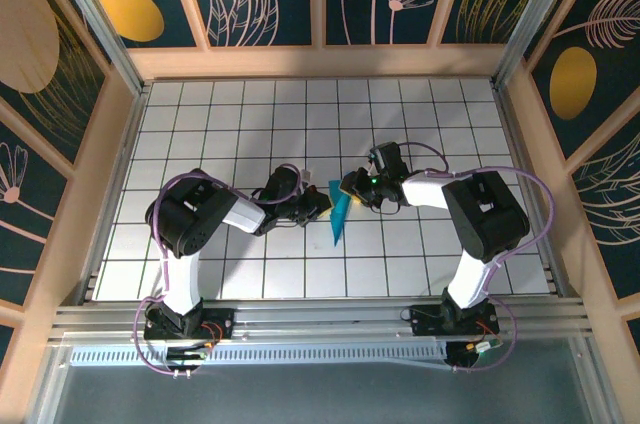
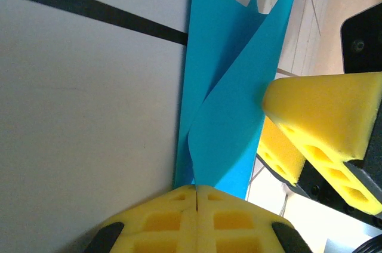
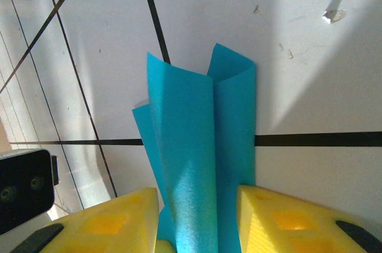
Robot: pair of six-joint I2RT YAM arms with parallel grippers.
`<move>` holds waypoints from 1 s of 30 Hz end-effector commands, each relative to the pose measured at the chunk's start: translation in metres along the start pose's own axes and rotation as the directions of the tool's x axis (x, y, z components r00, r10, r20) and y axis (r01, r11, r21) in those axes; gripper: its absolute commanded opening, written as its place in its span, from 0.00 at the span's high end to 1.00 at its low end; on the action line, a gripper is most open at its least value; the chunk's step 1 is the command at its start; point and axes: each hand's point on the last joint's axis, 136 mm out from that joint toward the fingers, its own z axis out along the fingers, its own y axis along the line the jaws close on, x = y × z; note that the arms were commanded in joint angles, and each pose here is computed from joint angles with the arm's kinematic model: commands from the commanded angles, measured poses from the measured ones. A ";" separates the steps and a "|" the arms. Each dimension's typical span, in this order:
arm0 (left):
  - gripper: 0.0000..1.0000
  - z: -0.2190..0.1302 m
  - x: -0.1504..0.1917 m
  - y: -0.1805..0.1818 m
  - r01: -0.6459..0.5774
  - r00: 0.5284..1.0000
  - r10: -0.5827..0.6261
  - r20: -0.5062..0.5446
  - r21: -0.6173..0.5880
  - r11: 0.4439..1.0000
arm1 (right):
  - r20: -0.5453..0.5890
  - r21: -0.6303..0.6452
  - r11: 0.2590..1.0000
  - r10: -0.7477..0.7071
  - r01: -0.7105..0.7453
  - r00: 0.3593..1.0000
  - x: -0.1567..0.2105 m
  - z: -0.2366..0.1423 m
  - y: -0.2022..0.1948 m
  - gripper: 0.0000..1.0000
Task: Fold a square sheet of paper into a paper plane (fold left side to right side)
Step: Fold the wing for the fifth time at the center of the table.
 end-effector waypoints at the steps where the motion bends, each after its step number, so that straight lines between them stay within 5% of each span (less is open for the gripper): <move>1: 0.99 0.004 0.009 0.026 0.025 1.000 -0.026 -0.011 -0.112 0.993 | -0.027 0.006 1.000 -0.003 0.004 1.000 0.007 0.008 -0.002 0.60; 30: 0.99 0.001 0.021 0.018 0.025 1.000 -0.027 -0.012 -0.124 0.992 | -0.036 0.023 1.000 0.003 -0.002 0.999 0.012 0.010 -0.012 0.60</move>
